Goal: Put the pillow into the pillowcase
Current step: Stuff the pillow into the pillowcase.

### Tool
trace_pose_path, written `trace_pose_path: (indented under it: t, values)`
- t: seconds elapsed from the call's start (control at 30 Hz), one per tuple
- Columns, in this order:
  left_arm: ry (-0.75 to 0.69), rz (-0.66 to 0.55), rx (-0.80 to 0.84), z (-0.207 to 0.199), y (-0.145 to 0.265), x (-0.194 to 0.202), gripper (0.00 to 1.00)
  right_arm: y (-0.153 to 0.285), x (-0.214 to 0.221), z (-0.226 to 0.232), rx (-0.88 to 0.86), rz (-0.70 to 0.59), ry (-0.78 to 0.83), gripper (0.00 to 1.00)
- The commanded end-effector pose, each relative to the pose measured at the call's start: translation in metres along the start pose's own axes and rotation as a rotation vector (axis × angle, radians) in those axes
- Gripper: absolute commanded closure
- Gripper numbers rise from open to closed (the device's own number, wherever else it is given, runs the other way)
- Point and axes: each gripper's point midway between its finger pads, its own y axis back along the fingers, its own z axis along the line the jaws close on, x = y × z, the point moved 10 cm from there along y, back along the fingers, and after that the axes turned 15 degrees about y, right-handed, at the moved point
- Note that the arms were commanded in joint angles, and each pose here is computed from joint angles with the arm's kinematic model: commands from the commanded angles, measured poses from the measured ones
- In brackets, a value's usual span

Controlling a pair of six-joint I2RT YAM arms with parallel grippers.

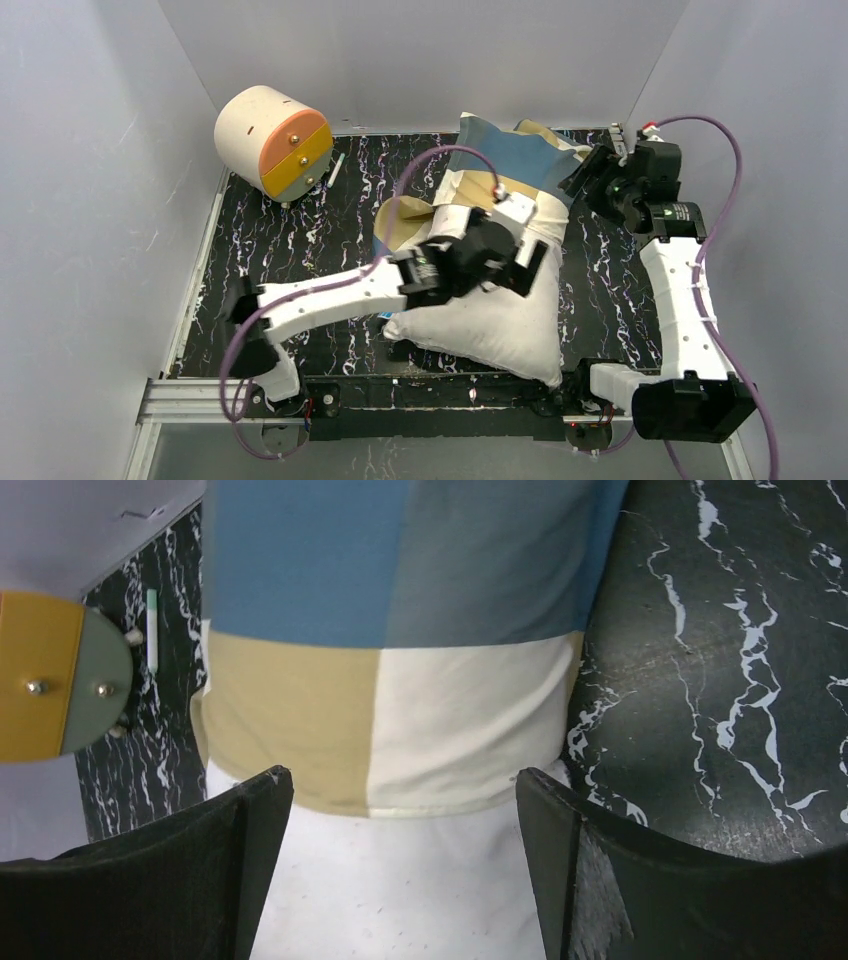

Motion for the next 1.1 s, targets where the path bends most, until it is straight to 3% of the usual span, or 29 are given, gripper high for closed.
trace_pose_path:
  t: [0.0,0.2,0.23,0.33,0.4,0.53,0.73,0.93,1.07]
  values:
    - [-0.157,-0.027,-0.36,-0.002,-0.044,0.037,0.02,-0.018,0.002,-0.026,-0.084,0.046,-0.103,0.1]
    - [-0.368,0.141,-0.642,0.034,-0.108,0.103,0.02,-0.023,0.013,-0.044,-0.108,0.067,-0.155,0.09]
    - [-0.362,0.181,-0.662,0.045,-0.115,0.109,0.09,-0.024,0.016,-0.044,-0.112,0.076,-0.155,0.1]
    - [-0.236,0.211,-0.689,0.084,-0.115,0.095,0.76,-0.026,0.031,-0.045,-0.143,0.105,-0.152,0.16]
    - [-0.115,0.199,-0.629,0.103,-0.099,0.067,0.98,-0.026,0.043,-0.045,-0.171,0.12,-0.151,0.22]
    - [0.156,0.068,-0.468,0.123,-0.053,0.003,1.0,-0.028,0.07,-0.044,-0.262,0.121,-0.148,0.36]
    - [0.292,0.025,-0.365,0.127,-0.034,-0.03,1.0,-0.055,0.108,-0.048,-0.399,-0.026,-0.104,0.52]
    - [0.325,0.02,-0.336,0.127,-0.036,-0.044,1.0,-0.074,0.111,-0.016,-0.396,-0.311,0.227,0.5]
    - [0.325,0.032,-0.345,0.13,-0.04,-0.045,1.0,-0.087,0.11,0.007,-0.43,-0.385,0.372,0.51]
